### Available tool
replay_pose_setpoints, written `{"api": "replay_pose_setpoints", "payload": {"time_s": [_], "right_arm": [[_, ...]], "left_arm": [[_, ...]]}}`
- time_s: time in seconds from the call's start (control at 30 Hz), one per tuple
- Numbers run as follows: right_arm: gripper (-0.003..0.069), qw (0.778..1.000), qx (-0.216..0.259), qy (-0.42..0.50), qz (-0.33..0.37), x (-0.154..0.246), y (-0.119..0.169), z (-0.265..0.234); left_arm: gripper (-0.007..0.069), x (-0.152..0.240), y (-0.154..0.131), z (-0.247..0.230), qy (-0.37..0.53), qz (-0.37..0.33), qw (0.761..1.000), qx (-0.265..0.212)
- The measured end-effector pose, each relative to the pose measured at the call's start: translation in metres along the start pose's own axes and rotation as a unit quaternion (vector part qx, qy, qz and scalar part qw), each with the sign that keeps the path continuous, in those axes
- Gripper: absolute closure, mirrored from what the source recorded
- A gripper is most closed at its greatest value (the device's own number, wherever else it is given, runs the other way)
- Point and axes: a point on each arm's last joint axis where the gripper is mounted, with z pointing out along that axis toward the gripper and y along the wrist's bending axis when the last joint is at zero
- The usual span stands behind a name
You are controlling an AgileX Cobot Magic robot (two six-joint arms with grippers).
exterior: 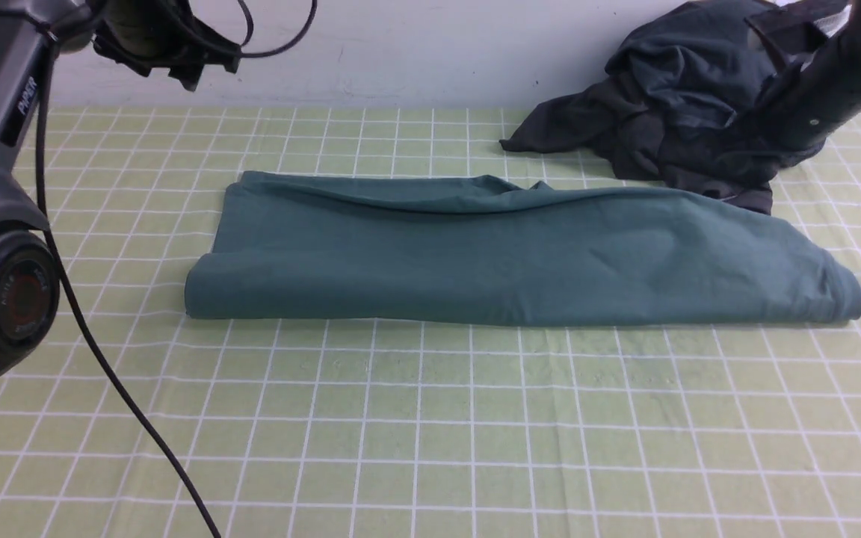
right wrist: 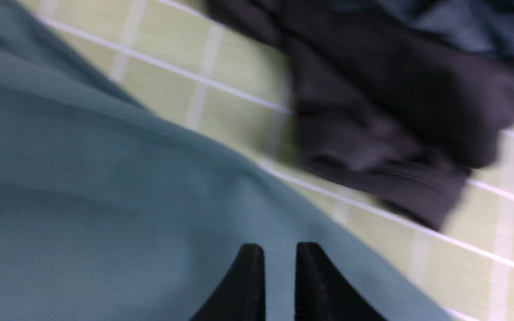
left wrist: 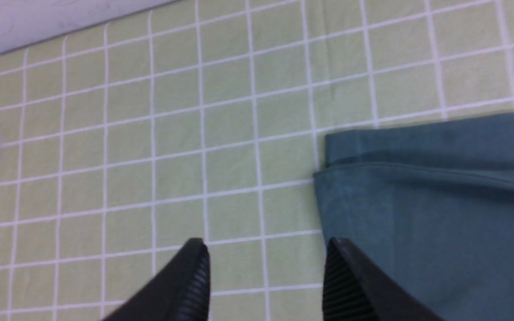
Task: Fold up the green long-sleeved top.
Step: Use the right arm to clamp the right edge of the fabric
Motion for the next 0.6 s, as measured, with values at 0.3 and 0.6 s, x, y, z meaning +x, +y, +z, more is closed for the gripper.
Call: {"api": "replay_pose_setpoints", "payload": {"time_s": [0.3,0.6], "right_arm": [[0.0672,0.963,-0.168,-0.108,-0.182,0.002,0.114,0.109],[0.0647,0.960,0.034,-0.274,-0.033,-0.022,0.106,0.162]], "left_arm": [[0.0620,0.012,-0.055,0.011,0.033,0.019,0.982,0.187],[0.0629,0.020,-0.092,-0.053,0.035,0.093,0.977,0.191]]}}
